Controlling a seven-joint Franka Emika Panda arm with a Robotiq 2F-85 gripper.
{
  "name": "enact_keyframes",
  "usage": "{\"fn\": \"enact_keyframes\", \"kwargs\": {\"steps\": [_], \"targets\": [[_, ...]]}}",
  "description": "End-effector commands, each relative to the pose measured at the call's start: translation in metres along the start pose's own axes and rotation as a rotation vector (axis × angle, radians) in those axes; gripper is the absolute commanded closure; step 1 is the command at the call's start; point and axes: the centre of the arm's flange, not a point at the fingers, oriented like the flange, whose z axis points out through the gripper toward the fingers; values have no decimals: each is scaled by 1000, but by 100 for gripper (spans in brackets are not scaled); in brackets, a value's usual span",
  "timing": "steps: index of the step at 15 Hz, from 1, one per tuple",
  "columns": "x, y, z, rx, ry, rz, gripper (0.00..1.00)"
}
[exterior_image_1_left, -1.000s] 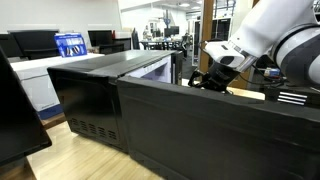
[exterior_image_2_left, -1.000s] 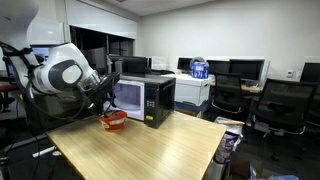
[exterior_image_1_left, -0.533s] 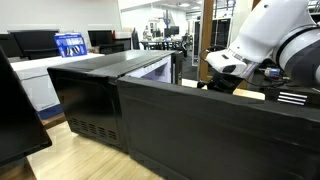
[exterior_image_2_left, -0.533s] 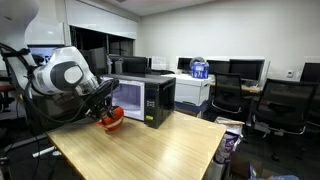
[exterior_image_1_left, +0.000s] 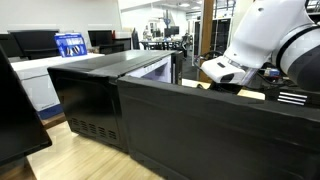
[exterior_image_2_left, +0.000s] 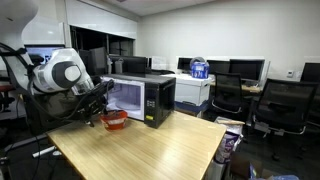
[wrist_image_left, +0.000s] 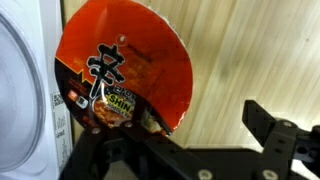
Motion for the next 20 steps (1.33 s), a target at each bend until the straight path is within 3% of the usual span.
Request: {"fn": "enact_keyframes", "kwargs": {"steps": [1,8,17,20], "targets": [[-8,-12,-34,-53,33,42,0],[-21,-13,-28,-161,44,168,0],[-22,-12,-24,-154,43,184,0],[-20,-13,-17,-109,38,187,0]]}}
